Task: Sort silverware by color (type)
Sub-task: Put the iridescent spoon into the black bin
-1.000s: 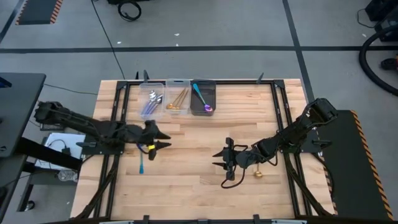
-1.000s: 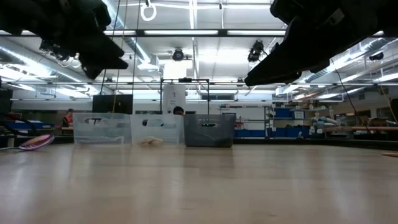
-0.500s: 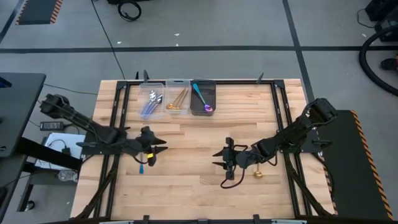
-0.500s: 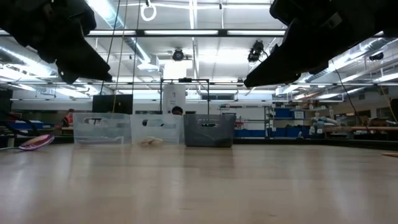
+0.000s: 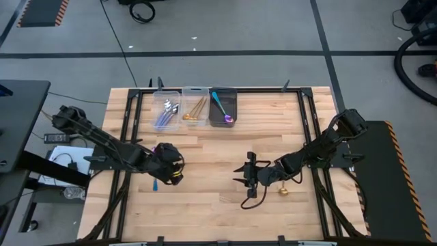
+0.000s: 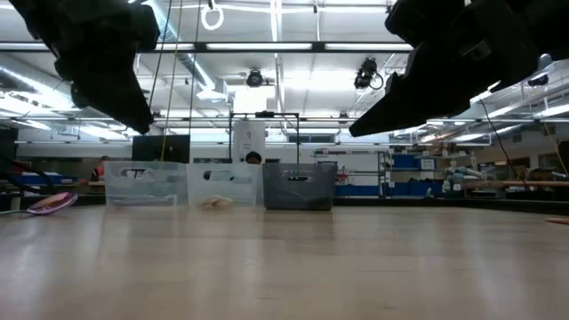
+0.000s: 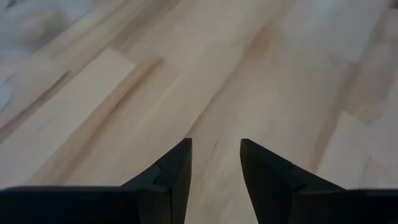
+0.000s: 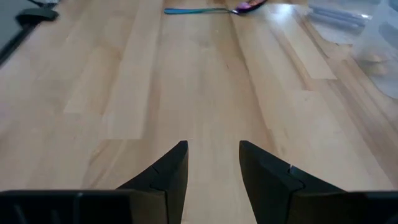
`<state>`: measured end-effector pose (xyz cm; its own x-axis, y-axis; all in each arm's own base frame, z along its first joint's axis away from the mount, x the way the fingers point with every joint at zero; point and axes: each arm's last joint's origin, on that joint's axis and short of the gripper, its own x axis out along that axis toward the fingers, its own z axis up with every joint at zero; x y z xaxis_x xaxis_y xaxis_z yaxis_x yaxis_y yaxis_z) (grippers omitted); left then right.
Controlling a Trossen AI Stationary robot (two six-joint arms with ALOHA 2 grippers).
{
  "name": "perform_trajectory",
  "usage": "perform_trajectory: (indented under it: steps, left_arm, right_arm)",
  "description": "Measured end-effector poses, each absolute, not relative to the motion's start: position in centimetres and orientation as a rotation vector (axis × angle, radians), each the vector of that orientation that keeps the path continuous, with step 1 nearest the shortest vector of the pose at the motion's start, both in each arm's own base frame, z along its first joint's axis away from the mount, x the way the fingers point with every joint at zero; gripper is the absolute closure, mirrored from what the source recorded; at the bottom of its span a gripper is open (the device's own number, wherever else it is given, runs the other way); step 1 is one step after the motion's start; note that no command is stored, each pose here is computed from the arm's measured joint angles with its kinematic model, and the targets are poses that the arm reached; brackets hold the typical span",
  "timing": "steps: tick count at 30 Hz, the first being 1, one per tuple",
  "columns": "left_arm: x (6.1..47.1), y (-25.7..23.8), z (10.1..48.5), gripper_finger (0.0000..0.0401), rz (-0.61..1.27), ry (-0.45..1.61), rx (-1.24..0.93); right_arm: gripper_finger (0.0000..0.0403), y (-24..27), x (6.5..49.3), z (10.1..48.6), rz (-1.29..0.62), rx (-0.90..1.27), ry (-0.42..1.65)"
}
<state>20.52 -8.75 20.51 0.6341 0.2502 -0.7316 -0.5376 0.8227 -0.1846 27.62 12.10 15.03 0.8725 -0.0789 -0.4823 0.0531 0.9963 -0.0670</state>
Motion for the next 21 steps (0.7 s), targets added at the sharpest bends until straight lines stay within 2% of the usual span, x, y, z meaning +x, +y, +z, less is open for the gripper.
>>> perform_trajectory:
  steps: [6, 13, 21]
  left_arm:
    - [20.5, -8.9, 20.5, 0.0258, 0.639, 0.837, -0.565]
    - [19.0, -8.6, 18.9, 0.0258, 0.816, 1.055, -0.659]
    - [19.1, -8.9, 17.7, 0.0258, 0.891, 1.131, -0.715]
  right_arm:
    - [0.0250, 12.3, 27.5, 15.0, -0.060, -0.060, 0.514]
    - [0.0250, 12.3, 27.5, 14.9, -0.042, -0.058, 0.525]
    - [0.0250, 12.3, 27.5, 14.9, -0.042, -0.058, 0.525]
